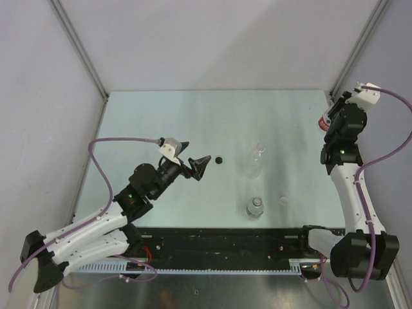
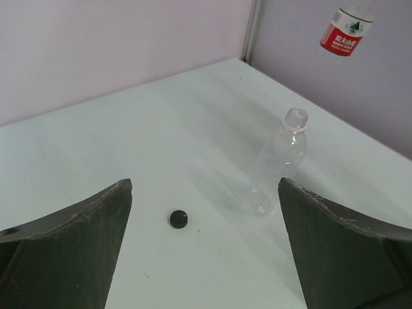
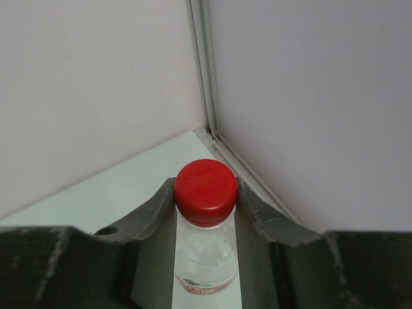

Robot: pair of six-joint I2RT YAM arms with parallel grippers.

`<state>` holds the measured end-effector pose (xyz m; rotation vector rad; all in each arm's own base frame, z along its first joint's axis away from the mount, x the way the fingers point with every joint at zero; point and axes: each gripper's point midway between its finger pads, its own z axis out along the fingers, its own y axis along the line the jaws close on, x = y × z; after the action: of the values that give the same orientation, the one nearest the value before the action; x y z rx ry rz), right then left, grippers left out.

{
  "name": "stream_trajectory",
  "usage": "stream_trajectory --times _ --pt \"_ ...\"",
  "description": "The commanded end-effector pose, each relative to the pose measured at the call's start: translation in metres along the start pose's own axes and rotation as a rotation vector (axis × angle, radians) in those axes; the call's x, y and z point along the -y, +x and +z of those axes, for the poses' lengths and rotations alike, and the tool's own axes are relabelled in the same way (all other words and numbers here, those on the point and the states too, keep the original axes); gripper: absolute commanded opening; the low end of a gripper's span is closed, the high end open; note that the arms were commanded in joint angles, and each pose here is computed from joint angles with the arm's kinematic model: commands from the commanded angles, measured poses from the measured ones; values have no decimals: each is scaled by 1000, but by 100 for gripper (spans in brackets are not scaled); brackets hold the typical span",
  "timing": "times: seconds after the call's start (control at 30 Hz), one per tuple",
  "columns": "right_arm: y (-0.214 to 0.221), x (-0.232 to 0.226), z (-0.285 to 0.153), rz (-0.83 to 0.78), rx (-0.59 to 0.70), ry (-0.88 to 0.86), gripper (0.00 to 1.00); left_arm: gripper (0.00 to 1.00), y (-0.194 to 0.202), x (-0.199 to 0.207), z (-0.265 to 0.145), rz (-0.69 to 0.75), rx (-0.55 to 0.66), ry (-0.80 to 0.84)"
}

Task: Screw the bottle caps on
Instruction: Place the plastic bottle at the center of the board.

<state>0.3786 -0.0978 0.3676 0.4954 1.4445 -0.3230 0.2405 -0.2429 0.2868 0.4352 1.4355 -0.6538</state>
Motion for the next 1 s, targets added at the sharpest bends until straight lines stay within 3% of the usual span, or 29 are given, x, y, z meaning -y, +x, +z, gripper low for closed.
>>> stream_trajectory --times 0.0,0.37,0.77,0.97 --pt "15 -3 13 -32 72 -60 0 99 4 -7 3 -36 6 -53" --pt "104 -16 25 -181 18 -178 0 99 21 -13 4 -48 -30 -86" --pt "157 -36 17 -288 -53 -354 0 100 28 -19 -5 -64 -29 -114" --pt "172 -33 17 -276 -65 -347 0 100 30 -22 -7 -60 -29 -128"
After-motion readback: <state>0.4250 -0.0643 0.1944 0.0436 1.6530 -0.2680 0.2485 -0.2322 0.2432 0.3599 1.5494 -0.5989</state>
